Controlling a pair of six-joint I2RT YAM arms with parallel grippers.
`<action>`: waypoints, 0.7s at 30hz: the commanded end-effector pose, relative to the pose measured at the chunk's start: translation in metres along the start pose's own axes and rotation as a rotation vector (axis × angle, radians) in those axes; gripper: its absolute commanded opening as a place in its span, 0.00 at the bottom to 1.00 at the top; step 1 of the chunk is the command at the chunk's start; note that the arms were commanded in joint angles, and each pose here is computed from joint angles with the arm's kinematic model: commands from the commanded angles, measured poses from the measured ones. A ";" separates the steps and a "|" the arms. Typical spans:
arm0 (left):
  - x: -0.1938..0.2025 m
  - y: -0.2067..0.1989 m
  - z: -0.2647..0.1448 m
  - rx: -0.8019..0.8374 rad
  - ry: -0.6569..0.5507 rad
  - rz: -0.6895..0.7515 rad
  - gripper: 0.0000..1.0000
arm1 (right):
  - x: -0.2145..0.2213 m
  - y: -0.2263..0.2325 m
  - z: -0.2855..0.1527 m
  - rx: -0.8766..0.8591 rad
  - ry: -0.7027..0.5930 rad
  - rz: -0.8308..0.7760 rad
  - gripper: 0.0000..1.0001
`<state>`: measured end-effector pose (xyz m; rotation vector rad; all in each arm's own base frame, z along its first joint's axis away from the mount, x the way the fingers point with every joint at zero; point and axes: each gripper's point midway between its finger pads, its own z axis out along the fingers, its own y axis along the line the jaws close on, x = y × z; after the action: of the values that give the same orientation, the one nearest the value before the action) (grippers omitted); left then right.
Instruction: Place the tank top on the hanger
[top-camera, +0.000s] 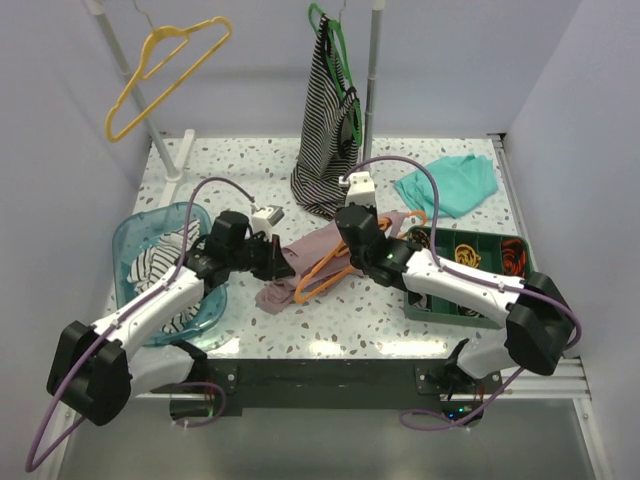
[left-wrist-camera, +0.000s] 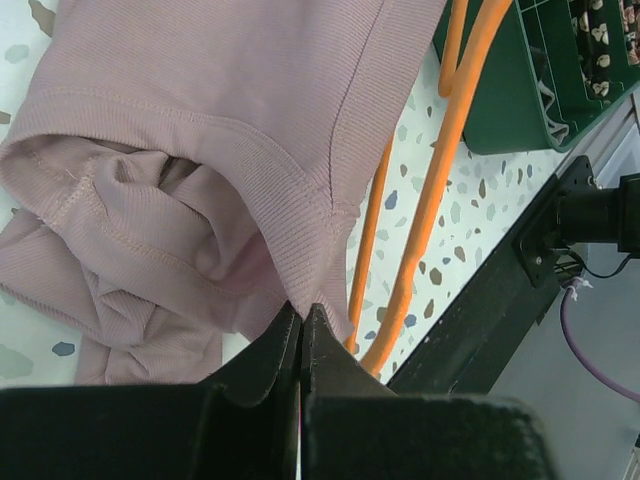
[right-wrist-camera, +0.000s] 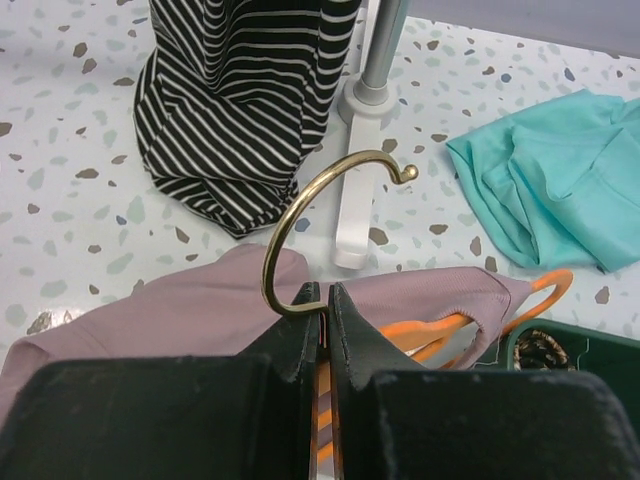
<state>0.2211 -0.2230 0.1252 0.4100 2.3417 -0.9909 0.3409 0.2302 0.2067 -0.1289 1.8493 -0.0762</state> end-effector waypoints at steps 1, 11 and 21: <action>0.004 -0.004 -0.008 0.031 0.005 0.004 0.00 | -0.045 -0.017 0.003 0.117 -0.112 0.129 0.00; 0.018 0.012 -0.007 -0.041 0.016 -0.074 0.00 | -0.057 -0.038 0.014 0.179 -0.125 0.174 0.00; 0.019 0.012 -0.011 -0.055 0.005 -0.097 0.00 | -0.056 -0.050 0.022 0.203 -0.125 0.191 0.00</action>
<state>0.2103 -0.2104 0.1116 0.3174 2.4007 -0.9771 0.3685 0.2020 0.2289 0.0366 1.8030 -0.1181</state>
